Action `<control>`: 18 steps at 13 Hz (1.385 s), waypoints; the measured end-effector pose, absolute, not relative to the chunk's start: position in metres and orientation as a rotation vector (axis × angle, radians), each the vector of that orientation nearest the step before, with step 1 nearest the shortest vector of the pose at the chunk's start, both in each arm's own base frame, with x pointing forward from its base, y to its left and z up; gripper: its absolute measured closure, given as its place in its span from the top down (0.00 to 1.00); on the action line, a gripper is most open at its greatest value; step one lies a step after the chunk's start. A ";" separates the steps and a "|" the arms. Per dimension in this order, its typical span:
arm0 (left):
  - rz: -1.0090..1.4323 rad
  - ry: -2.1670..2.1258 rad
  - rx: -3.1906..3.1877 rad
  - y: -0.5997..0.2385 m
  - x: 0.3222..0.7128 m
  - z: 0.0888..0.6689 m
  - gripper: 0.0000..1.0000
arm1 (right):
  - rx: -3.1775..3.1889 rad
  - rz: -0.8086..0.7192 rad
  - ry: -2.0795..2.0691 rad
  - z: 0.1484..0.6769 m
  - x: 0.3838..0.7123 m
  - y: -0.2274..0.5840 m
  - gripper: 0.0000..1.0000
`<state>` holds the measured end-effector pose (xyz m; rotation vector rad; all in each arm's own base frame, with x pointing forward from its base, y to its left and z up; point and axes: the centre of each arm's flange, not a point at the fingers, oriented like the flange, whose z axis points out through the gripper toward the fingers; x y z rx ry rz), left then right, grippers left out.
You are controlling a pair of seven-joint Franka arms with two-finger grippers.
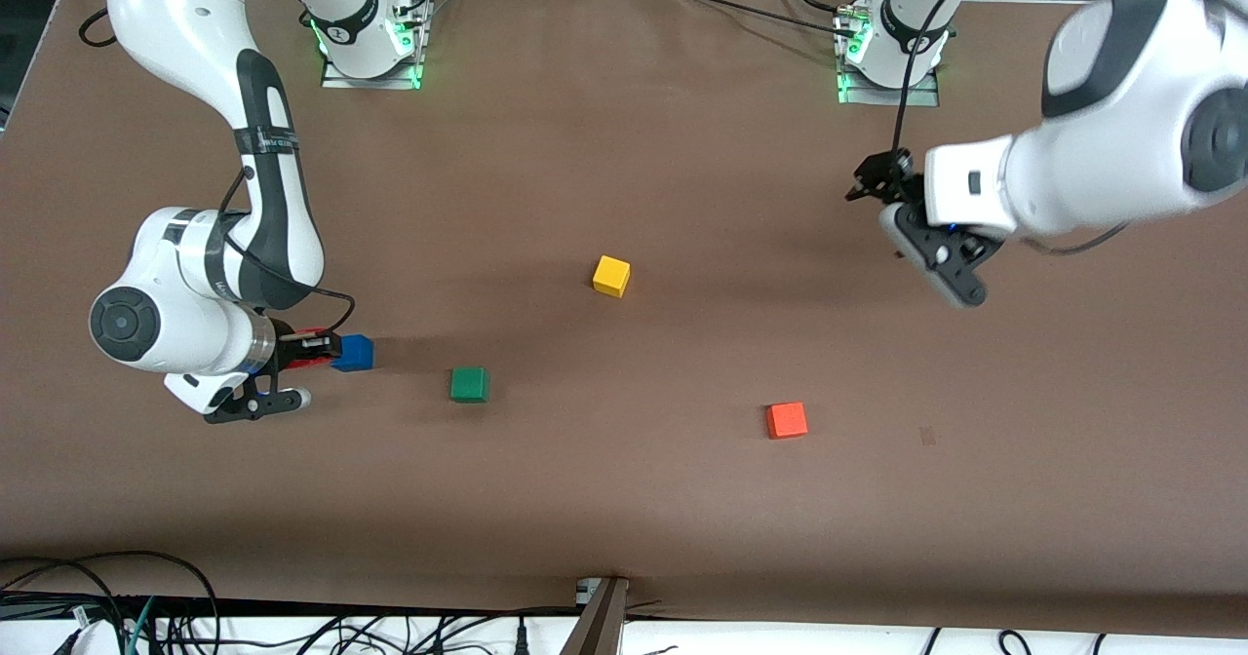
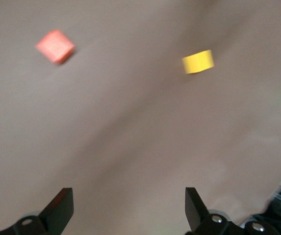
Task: Pass red block to right arm, stack on blue
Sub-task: 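Lower the red cube onto the blue cube with the right gripper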
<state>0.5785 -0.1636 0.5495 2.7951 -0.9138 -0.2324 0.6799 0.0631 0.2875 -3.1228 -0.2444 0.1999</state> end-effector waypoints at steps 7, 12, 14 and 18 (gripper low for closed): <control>-0.180 -0.322 3.159 -0.109 0.562 0.583 1.00 | -3.273 -0.083 -0.187 0.254 0.645 0.084 0.58; -0.001 -0.119 3.179 -0.055 0.548 0.610 1.00 | -3.275 -0.183 -0.107 0.248 0.634 0.072 0.58; 0.021 -0.105 3.178 -0.050 0.539 0.614 1.00 | -3.266 -0.190 -0.085 0.249 0.634 0.080 0.58; 0.025 -0.083 3.179 -0.044 0.540 0.611 1.00 | -3.238 -0.181 -0.056 0.244 0.630 0.095 0.58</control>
